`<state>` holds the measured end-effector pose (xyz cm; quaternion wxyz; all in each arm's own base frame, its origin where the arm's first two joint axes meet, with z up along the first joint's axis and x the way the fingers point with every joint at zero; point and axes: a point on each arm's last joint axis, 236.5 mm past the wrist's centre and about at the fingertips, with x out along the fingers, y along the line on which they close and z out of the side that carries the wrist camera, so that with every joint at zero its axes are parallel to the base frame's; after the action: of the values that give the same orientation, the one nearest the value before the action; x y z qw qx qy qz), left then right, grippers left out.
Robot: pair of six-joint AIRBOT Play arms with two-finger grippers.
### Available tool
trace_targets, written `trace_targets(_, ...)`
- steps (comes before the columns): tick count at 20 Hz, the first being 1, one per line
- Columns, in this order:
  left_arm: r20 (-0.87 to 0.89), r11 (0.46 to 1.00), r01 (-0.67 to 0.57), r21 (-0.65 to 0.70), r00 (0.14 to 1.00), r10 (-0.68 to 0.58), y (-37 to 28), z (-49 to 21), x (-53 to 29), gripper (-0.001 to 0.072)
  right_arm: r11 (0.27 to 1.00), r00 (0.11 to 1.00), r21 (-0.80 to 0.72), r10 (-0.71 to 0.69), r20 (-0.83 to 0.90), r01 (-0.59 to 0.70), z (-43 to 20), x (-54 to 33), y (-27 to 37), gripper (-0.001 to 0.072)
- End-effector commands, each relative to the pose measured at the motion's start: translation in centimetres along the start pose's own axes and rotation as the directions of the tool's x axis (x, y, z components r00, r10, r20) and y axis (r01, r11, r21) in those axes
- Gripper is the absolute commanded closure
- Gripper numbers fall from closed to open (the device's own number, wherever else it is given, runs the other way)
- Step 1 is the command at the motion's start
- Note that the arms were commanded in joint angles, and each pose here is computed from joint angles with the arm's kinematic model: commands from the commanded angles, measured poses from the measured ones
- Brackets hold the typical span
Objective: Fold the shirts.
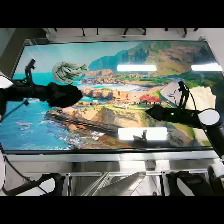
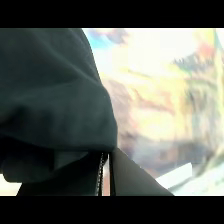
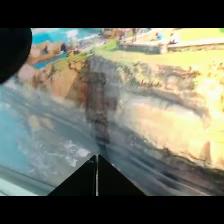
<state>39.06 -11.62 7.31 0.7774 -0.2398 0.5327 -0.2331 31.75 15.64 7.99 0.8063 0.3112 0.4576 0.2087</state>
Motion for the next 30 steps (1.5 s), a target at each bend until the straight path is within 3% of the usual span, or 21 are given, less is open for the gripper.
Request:
trace_targets(1, -0.059, 0.999, 0.036, 0.014, 0.998, -0.035, -4.9, -6.9, 4.4, 0.0693, 0.999, 0.998, -0.002, -0.032, 0.050, 0.032, 1.2, -1.4, -1.1, 0.0680)
trace_targets(6, -0.095, 0.995, 0.084, 0.061, 0.992, -0.077, -11.7, -13.5, 11.1, 0.0693, 0.999, 0.995, 0.007, -0.041, 0.096, 0.041, 2.2, -2.6, -1.5, 0.0680)
trace_targets(11, -0.205, 0.988, 0.105, 0.113, 0.975, -0.080, -14.5, -16.7, 14.8, 0.0692, 0.999, 0.994, -0.005, -0.043, 0.104, 0.043, 2.4, -2.6, -1.5, 0.0679)
trace_targets(12, -0.226, 0.987, 0.110, 0.119, 0.971, -0.081, -14.9, -16.7, 14.9, 0.0652, 0.999, 0.992, -0.008, -0.046, 0.114, 0.048, 2.6, -2.6, -1.6, 0.0624)
trace_targets(13, -0.268, 0.984, 0.120, 0.129, 0.960, -0.082, -15.5, -17.2, 14.7, 0.0298, 0.998, 0.990, -0.012, -0.056, 0.130, 0.058, 3.0, -2.7, -1.9, 0.0305)
trace_targets(14, -0.324, 0.982, 0.132, 0.138, 0.943, -0.081, -15.9, -17.8, 14.0, -0.0001, 0.997, 0.987, -0.018, -0.068, 0.147, 0.071, 3.4, -2.7, -2.1, 0.0029)
trace_targets(17, -0.453, 0.947, 0.162, 0.277, 0.891, -0.020, -15.0, -18.8, 9.2, 0.0001, 0.996, 0.986, -0.016, -0.087, 0.144, 0.090, 3.4, -3.0, -2.8, 0.0007)
trace_targets(20, -0.290, 0.942, -0.039, 0.333, 0.947, 0.141, -8.0, -15.3, 4.6, 0.0002, 0.996, 0.992, -0.017, -0.089, 0.088, 0.091, 2.1, -2.9, -2.9, 0.0007)
trace_targets(21, -0.255, 0.953, -0.078, 0.291, 0.954, 0.156, -5.8, -14.5, 3.4, 0.0068, 0.996, 0.993, -0.016, -0.088, 0.077, 0.090, 1.8, -2.8, -2.9, 0.0007)
trace_targets(26, -0.087, 0.967, -0.248, -0.056, 0.966, 0.243, 8.8, -9.2, -1.0, 0.0069, 0.996, 0.994, 0.014, -0.088, 0.060, 0.088, 1.7, -2.3, -3.2, 0.0007)
trace_targets(30, 0.063, 0.906, -0.114, -0.407, 0.986, 0.153, 17.3, -5.5, -1.1, 0.0069, 0.998, 0.998, 0.026, -0.057, 0.018, 0.057, 0.8, -1.6, -2.4, 0.0007)
